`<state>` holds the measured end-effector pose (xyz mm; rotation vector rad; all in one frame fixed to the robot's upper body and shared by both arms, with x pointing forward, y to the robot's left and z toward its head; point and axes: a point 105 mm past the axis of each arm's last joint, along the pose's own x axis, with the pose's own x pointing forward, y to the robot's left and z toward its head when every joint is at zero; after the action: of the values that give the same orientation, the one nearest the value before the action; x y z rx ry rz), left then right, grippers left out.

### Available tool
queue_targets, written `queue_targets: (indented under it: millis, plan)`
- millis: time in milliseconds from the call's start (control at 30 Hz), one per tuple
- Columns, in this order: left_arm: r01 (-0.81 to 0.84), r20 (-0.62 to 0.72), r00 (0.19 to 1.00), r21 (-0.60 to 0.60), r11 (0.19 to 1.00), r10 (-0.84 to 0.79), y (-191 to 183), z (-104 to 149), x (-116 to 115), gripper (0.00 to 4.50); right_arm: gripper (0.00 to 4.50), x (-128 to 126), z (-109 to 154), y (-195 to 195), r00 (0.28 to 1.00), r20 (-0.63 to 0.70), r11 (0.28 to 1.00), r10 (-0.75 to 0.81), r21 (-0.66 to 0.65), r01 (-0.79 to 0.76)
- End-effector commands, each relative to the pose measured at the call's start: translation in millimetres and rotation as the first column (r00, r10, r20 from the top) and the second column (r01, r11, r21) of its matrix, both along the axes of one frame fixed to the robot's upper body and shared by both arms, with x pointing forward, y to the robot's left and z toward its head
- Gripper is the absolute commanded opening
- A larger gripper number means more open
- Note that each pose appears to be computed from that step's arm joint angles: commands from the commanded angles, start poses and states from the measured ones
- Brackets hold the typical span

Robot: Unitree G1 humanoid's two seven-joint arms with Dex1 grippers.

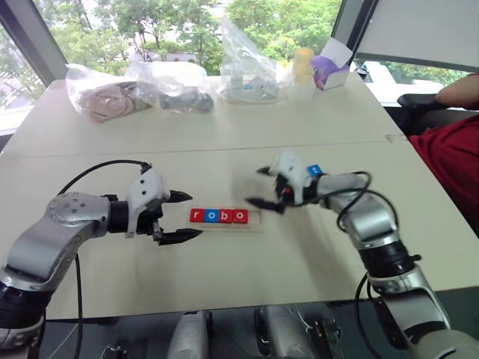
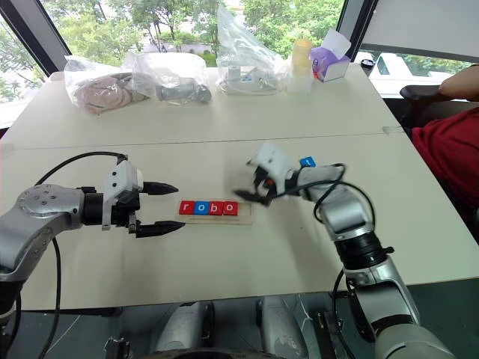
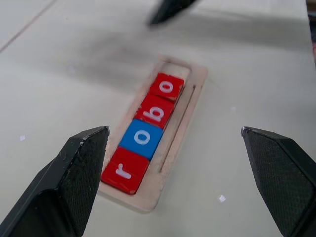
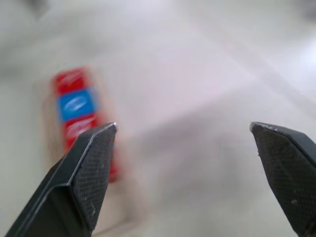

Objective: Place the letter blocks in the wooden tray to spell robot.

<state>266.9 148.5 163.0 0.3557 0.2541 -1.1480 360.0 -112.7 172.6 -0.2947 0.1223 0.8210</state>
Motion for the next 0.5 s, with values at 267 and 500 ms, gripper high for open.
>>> queue_targets:
  millis: [267, 500]
  plan:
    - [0.056, 0.094, 0.995, -0.127, 0.990, -0.045, -34, 23, 27, 4.50, 4.46, 22, -55, -97, 0.785, -0.060, 0.786, -0.617, -0.003, 0.618]
    - [-0.005, 0.137, 0.990, -0.202, 0.979, 0.033, -45, 23, 55, 4.50, 4.46, 43, -70, -95, 0.752, -0.071, 0.753, -0.655, 0.026, 0.658]
